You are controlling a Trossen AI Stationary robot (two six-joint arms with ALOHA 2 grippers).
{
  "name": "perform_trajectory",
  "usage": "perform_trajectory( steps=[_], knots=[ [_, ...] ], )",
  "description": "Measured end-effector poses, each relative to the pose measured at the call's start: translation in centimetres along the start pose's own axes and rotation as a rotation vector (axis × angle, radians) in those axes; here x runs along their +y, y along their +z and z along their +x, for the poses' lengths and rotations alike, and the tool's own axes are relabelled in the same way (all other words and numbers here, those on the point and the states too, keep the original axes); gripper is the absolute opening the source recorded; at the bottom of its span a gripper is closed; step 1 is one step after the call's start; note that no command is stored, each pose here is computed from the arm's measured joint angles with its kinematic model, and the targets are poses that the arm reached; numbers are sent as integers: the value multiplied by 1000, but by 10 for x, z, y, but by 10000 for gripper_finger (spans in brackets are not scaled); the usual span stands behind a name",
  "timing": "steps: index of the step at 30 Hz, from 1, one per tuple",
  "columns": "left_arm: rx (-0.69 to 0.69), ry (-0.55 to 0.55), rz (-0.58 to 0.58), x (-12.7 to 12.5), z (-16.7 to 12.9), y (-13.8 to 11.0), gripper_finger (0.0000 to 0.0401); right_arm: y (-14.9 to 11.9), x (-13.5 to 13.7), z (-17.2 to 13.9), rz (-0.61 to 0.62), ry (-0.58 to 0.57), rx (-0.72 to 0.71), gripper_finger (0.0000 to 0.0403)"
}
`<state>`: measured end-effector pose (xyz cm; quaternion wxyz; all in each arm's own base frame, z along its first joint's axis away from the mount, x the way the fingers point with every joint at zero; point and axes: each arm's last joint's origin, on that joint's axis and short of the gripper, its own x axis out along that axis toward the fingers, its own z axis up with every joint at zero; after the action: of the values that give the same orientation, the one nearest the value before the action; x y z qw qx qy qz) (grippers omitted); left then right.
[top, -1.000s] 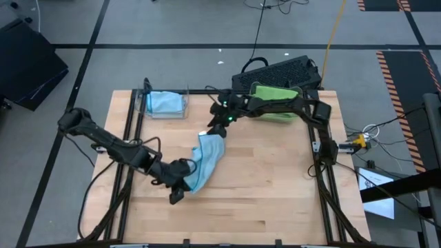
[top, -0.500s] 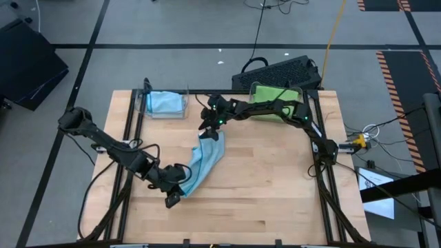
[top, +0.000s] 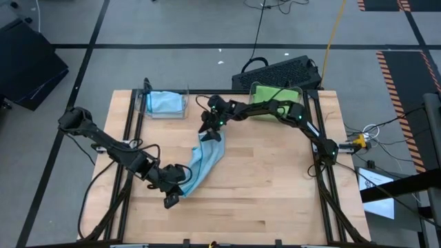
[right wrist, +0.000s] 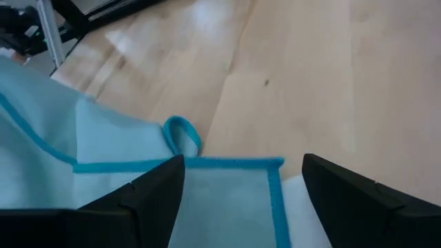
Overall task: Sort microfiber towel by color & place in baskets
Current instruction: Fold the blue towel
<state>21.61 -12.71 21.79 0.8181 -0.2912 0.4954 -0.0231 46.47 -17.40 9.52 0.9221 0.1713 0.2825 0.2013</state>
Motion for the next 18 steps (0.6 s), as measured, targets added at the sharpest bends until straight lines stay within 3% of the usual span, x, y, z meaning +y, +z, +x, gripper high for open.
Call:
perform_trajectory(
  steps=[11, 18],
  knots=[
    [13, 3, -5, 1, 0, -1, 9, -8, -4, 11, -74, 6, -20, 277],
    [15, 6, -6, 1, 0, -1, 8, -11, 4, 19, -172, 18, 21, 215]
  ],
)
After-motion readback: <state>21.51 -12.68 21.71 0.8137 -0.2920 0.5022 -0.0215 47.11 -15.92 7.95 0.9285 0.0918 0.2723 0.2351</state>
